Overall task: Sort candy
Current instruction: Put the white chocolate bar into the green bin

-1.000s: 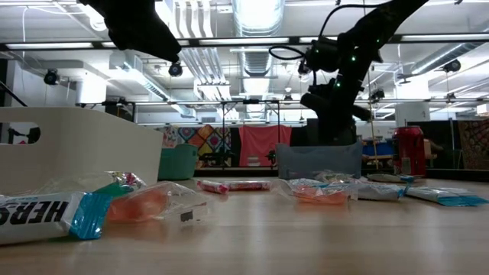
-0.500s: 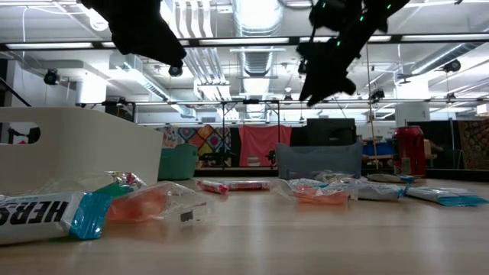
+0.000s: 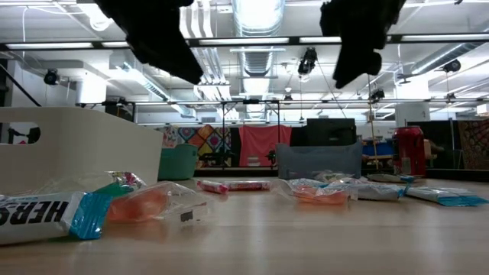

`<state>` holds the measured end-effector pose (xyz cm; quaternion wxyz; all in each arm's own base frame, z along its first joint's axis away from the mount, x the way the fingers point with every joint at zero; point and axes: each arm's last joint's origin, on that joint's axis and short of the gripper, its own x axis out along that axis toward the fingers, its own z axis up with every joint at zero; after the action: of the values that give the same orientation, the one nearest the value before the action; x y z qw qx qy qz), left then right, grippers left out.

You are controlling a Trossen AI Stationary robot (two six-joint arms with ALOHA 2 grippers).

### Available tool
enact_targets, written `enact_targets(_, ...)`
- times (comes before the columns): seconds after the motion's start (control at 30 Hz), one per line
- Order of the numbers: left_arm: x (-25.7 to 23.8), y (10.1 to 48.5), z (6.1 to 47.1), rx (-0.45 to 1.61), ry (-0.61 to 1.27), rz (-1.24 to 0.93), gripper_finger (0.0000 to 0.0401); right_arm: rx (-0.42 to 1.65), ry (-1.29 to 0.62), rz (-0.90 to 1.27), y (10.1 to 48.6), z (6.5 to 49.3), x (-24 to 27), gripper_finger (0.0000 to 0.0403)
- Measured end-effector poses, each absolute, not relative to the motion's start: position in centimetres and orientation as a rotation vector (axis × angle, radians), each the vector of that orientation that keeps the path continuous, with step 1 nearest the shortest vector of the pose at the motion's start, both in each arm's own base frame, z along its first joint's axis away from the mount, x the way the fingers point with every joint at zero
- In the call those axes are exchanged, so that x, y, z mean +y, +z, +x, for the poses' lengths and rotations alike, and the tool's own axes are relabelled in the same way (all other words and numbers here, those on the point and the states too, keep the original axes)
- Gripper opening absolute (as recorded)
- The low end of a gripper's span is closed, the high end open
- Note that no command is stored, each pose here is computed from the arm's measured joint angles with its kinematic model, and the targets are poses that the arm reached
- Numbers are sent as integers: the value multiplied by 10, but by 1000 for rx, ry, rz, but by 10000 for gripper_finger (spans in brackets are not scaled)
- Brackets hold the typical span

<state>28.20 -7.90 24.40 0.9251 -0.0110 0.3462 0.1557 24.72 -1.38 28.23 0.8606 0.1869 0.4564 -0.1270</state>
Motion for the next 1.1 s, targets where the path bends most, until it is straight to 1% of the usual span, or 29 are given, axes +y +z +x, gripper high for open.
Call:
enact_targets(0.13, -86, 242, 298, 742, 253, 13, 168, 1024, -199, 362, 270, 246, 11, 133)
enact_targets(0.3, -101, 239, 310, 855, 65, 47, 168, 1078, -171, 389, 259, 242, 36, 134)
enact_targets(0.37, -107, 240, 313, 910, 22, 40, 168, 1099, -168, 394, 257, 239, 44, 133)
enact_targets(0.57, -137, 252, 316, 1100, -9, 24, 168, 1108, -145, 369, 256, 235, 62, 133)
enact_targets(0.67, -155, 257, 318, 1150, -14, 31, 168, 1099, -152, 342, 256, 233, 66, 134)
enact_targets(0.9, -185, 251, 329, 1174, -55, 72, 168, 1045, -224, 365, 251, 232, 74, 135)
enact_targets(1.0, -188, 245, 331, 1189, -52, 80, 168, 1003, -205, 392, 243, 234, 79, 141)
enact_targets(1.1, -188, 242, 331, 1190, -27, 85, 168, 965, -181, 374, 231, 236, 84, 153)
